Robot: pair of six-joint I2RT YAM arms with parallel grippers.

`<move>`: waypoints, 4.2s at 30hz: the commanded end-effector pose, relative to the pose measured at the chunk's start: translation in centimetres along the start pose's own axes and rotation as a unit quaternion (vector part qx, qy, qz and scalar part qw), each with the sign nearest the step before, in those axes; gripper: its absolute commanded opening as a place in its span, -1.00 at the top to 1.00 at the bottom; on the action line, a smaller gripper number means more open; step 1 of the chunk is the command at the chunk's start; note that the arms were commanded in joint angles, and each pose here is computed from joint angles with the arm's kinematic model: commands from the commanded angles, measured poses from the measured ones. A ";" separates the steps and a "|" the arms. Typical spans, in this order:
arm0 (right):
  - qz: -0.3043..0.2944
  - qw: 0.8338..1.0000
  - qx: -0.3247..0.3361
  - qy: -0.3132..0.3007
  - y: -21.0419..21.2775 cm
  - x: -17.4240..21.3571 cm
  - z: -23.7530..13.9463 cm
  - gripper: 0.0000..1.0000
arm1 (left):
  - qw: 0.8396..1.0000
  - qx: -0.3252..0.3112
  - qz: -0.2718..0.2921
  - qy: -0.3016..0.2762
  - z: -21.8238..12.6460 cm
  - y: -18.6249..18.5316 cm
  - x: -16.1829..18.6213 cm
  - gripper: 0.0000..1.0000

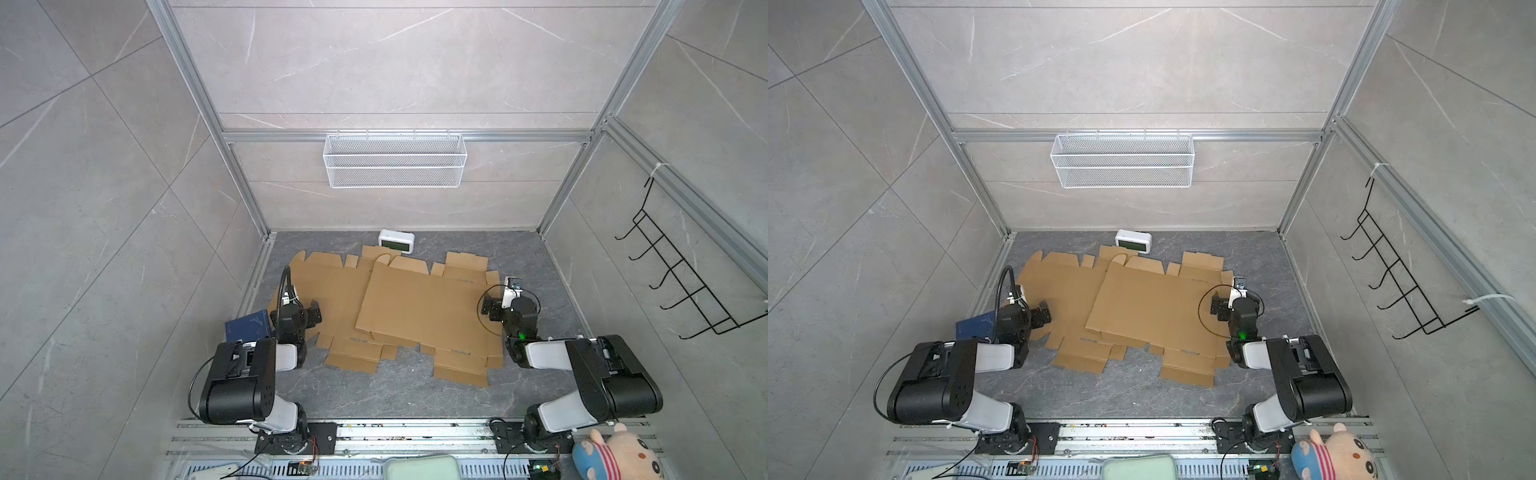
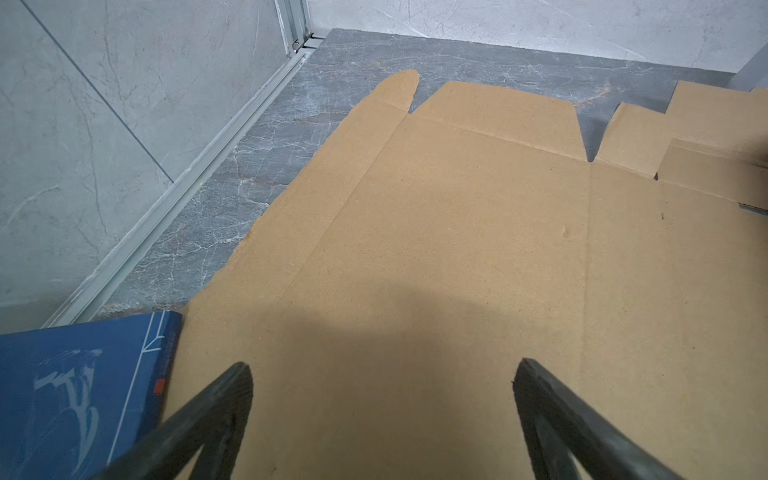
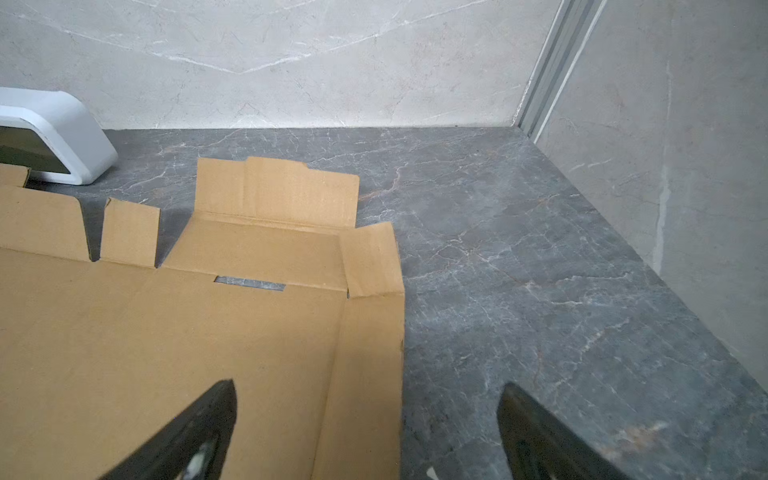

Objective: Fold the paper box

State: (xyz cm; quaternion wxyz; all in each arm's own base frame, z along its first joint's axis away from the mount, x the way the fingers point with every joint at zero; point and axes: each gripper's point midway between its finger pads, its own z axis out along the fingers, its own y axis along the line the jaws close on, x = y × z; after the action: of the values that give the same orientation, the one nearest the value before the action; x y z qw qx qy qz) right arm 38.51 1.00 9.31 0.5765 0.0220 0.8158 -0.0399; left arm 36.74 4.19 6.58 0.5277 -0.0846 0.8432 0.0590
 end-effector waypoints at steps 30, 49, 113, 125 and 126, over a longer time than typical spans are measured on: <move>-0.003 1.000 0.001 -0.002 0.1 -0.1 0.0 -0.99 | 0.999 -0.003 0.003 -0.038 0.2 -0.1 -2.4 -1.00; -0.003 1.000 0.000 -0.009 0.2 -0.7 -0.2 -0.99 | 0.999 -0.014 0.013 -0.048 -0.2 -0.3 -3.2 -1.00; 0.328 0.841 -0.098 0.418 1.5 8.8 -3.5 -0.41 | 0.861 0.337 -0.098 0.368 -1.3 -25.1 2.1 -0.30; 0.293 0.858 -0.112 0.407 2.2 7.6 -4.1 0.11 | 0.852 0.364 -0.110 0.359 -3.3 -25.7 0.5 -0.08; 0.293 0.858 -0.115 0.405 2.3 7.5 -4.1 0.15 | 0.851 0.365 -0.110 0.361 -3.5 -25.7 0.6 -0.07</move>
State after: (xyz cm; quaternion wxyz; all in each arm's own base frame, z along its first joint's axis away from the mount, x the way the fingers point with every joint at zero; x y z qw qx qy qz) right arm 32.79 3.16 2.99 0.1764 0.2215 0.9295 0.2362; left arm 39.34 -20.71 4.73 0.1742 -0.0051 0.9321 -0.3175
